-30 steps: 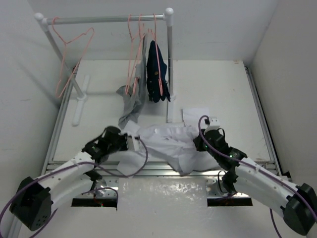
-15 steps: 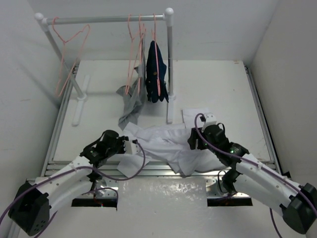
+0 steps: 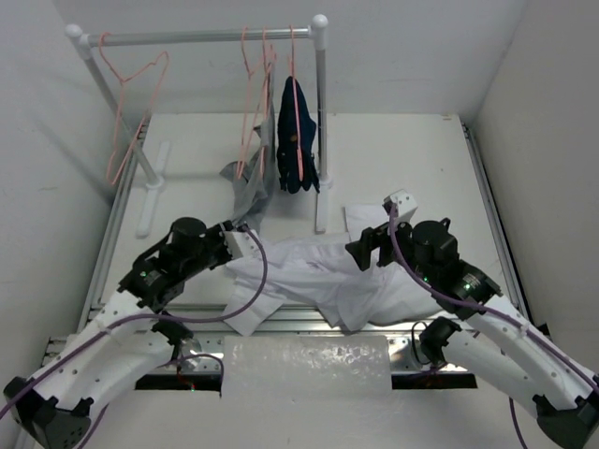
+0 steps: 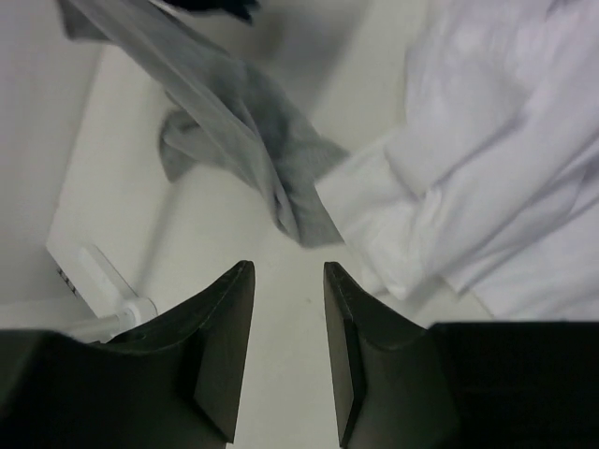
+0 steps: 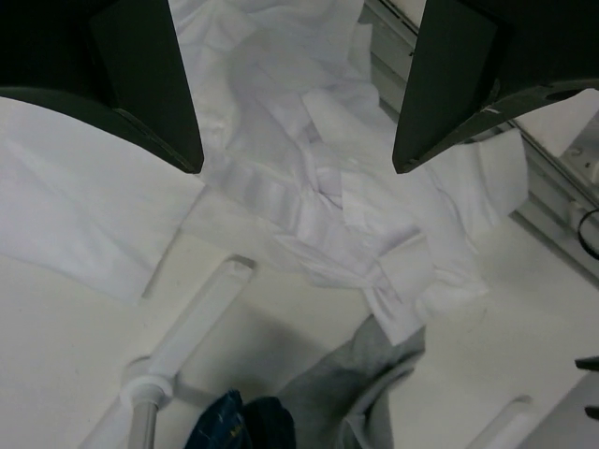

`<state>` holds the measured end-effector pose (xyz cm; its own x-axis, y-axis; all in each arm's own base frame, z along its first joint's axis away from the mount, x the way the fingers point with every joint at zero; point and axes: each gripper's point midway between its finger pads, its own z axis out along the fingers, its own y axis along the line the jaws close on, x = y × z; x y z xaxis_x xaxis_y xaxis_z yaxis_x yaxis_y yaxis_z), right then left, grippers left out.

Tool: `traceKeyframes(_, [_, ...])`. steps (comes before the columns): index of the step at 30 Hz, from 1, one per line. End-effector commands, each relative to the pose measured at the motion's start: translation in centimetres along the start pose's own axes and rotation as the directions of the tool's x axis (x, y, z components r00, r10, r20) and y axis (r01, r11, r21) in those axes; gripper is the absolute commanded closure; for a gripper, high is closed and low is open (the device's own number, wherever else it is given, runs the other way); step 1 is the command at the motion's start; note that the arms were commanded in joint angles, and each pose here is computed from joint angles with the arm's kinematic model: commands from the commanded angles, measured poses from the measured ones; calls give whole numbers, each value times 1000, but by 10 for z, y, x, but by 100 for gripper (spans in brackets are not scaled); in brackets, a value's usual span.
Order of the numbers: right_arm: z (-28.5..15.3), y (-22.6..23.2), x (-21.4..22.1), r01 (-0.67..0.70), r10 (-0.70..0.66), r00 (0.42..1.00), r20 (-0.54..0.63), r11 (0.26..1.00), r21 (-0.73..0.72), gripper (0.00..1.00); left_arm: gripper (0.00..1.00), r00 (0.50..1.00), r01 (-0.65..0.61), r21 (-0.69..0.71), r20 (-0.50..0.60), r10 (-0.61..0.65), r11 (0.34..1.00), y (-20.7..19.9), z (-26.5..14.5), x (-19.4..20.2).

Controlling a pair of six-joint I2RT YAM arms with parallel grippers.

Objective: Place the shirt on the hanger

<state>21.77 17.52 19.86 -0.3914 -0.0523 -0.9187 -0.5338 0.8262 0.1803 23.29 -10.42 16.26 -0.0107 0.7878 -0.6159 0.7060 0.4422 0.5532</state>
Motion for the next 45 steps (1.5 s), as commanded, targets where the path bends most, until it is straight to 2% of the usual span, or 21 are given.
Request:
traceKeyframes(1, [-9, 15, -27, 32, -29, 998, 48, 997, -73, 18, 66, 978, 128, 16, 165, -129, 992, 18, -43, -54])
traceKeyframes(6, [-9, 22, -24, 30, -25, 999, 43, 993, -111, 18, 66, 966, 168, -26, 202, -159, 985, 45, -87, -81])
traceKeyframes(9, [-10, 25, -22, 26, -21, 999, 45, 991, -131, 18, 66, 973, 203, -204, 153, -174, 958, 84, -105, -76])
traceKeyframes(11, [-11, 25, -22, 27, -21, 999, 47, 991, -134, 18, 66, 950, 281, -338, 232, -210, 898, 124, -129, -96])
traceKeyframes(12, [-11, 25, -21, 28, -22, 999, 49, 991, -133, 18, 65, 941, 325, -429, 234, -244, 843, 147, -139, -96])
traceKeyframes(13, [-11, 25, -21, 27, -21, 999, 51, 991, -133, 18, 64, 911, 397, -489, 312, -269, 777, 170, -153, -109])
traceKeyframes(14, [-11, 26, -23, 28, -20, 998, 55, 990, -137, 18, 59, 887, 446, -544, 377, -267, 711, 194, -179, -123])
traceKeyframes(16, [-9, 28, -20, 26, -20, 999, 45, 988, -154, 18, 44, 875, 480, -646, 402, -270, 594, 231, -191, -130])
traceKeyframes(17, [-9, 30, -21, 26, -18, 999, 50, 986, -162, 18, 40, 874, 481, -668, 418, -249, 568, 244, -204, -139])
traceKeyframes(20, [-7, 33, -17, 20, -13, 999, 44, 983, -180, 18, 37, 901, 432, -692, 307, -306, 578, 268, -173, -141])
traceKeyframes(23, [-5, 35, -13, 17, -10, 999, 38, 981, -193, 18, 37, 864, 490, -664, 287, -413, 564, 310, -154, -132])
traceKeyframes(24, [-4, 36, -11, 12, -6, 999, 32, 980, -200, 18, 37, 847, 513, -684, 308, -433, 519, 338, -163, -124])
traceKeyframes(26, [-5, 39, -8, 10, -4, 1000, 26, 976, -219, 18, 37, 826, 539, -693, 322, -462, 479, 353, -170, -109])
traceKeyframes(28, [-5, 39, -5, 5, 0, 1000, 24, 974, -225, 18, 35, 825, 544, -684, 332, -457, 486, 355, -172, -108])
traceKeyframes(31, [-5, 39, 1, 2, 3, 1000, 21, 974, -228, 18, 33, 807, 545, -698, 286, -517, 464, 366, -169, -66])
traceKeyframes(32, [-5, 39, 2, 3, 3, 1000, 26, 973, -230, 18, 33, 786, 548, -716, 264, -559, 433, 373, -172, -37])
traceKeyframes(34, [-5, 38, 7, 3, 1, 1000, 20, 973, -229, 18, 33, 762, 587, -651, 245, -600, 480, 365, -156, -22])
traceKeyframes(38, [-4, 35, 12, 8, -6, 1000, 13, 976, -219, 18, 32, 747, 608, -616, 231, -623, 501, 357, -146, -2])
traceKeyframes(39, [-4, 35, 14, 7, -6, 1000, 6, 976, -220, 18, 33, 759, 611, -574, 232, -608, 544, 354, -139, -6])
traceKeyframes(42, [-4, 34, 16, 8, -7, 1000, 6, 977, -215, 18, 37, 777, 606, -525, 226, -588, 598, 346, -126, -7])
traceKeyframes(45, [-3, 31, 20, 7, -7, 1000, 2, 979, -205, 18, 38, 771, 618, -492, 225, -596, 614, 341, -117, -5])
